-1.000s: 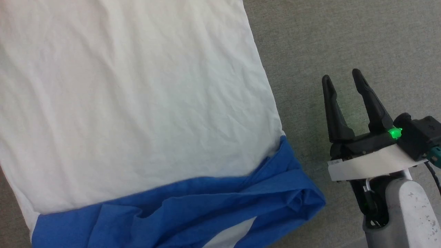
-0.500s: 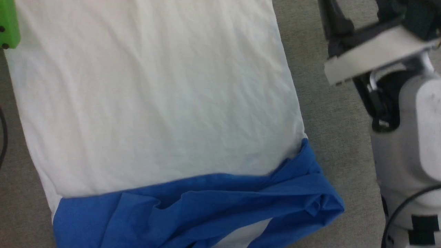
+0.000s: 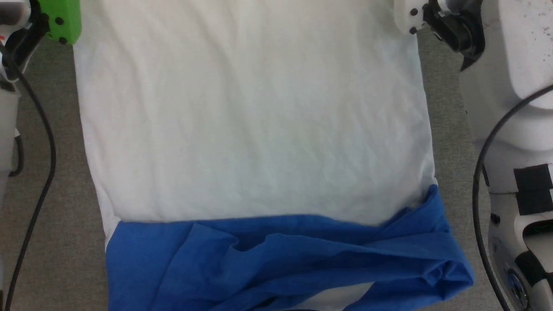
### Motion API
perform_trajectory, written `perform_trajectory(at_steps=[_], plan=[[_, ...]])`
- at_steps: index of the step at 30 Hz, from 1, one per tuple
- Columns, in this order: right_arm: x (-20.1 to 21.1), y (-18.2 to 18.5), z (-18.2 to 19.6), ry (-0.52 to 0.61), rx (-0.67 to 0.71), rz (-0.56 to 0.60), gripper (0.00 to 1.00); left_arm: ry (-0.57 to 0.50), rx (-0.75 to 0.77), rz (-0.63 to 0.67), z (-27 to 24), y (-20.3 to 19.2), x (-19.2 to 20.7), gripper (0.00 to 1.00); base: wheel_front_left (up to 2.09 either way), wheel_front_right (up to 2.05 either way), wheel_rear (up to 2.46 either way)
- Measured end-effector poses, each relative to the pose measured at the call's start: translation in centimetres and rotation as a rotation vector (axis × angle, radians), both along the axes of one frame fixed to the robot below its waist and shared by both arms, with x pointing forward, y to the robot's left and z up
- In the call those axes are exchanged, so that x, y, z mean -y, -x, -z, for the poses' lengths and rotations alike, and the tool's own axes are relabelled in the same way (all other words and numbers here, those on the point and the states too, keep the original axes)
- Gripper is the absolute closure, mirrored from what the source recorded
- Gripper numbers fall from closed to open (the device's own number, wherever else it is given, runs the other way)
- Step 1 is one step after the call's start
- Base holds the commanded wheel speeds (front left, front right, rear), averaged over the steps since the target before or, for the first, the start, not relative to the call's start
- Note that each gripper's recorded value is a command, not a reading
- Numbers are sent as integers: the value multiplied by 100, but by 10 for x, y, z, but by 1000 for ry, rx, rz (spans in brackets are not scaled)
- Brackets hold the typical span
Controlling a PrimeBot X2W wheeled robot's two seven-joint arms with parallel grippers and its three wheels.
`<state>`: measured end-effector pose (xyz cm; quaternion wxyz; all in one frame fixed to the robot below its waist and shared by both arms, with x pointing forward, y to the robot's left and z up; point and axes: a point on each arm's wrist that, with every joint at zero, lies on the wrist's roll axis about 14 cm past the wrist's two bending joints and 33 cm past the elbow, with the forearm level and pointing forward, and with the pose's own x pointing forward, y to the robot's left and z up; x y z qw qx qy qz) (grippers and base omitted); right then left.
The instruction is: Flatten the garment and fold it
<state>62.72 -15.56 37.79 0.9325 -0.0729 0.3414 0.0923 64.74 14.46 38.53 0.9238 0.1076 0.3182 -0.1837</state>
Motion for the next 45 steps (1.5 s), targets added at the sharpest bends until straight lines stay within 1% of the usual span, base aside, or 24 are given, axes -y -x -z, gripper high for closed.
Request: perform_trajectory(at_steps=[1, 2, 3, 4, 5, 8, 11, 13, 25, 26, 30, 34, 38, 42, 45], plan=[[-1, 0, 6, 15, -34, -3, 0, -2, 0, -2, 1, 0, -2, 100, 0, 0, 0], [-1, 0, 11, 28, -62, -2, 13, -4, -3, -6, 3, 1, -4, 100, 0, 0, 0], [-1, -1, 13, 42, -81, -4, 59, -5, -4, -9, 5, 2, -6, 100, 0, 0, 0], [0, -2, 14, 63, -109, -5, 95, -5, -6, -9, 6, 2, -7, 100, 0, 0, 0], [0, -2, 15, 85, -136, -8, 100, -6, -8, -9, 8, 3, -7, 100, 0, 0, 0], [-3, -2, 14, 121, -181, -20, 100, -5, -8, -10, 9, 3, -8, 100, 0, 0, 0], [0, -3, 9, 137, -167, -18, 100, 3, 31, 0, 2, -1, -7, 100, 0, 0, 0], [4, -8, 2, 144, -125, -14, 100, 6, 79, 5, -6, -8, -5, 100, 0, 0, 0], [16, -46, -63, 173, 265, -23, 100, 15, 478, 2, -68, -50, -3, 100, 0, 0, 0], [14, -48, -68, 178, 298, -36, 100, 14, 504, -4, -72, -51, -4, 100, 0, 0, 0], [6, -47, -79, 165, 347, -64, 100, 22, 543, -19, -80, -50, -9, 100, 0, 0, 0], [-7, -38, -92, 114, 408, -99, 100, 54, 581, -20, -89, -38, -11, 100, 0, 0, 0], [-13, -15, -99, 64, 448, -130, 100, 93, 604, -21, -91, -11, -16, 100, 0, 0, 0], [-14, 15, -110, 35, 486, -163, 100, 119, 624, -11, -98, 27, -17, 100, 0, 0, 0], [-14, 43, -118, 8, 503, -183, 100, 149, 596, -12, -97, 61, -18, 100, 0, 0, 0]])
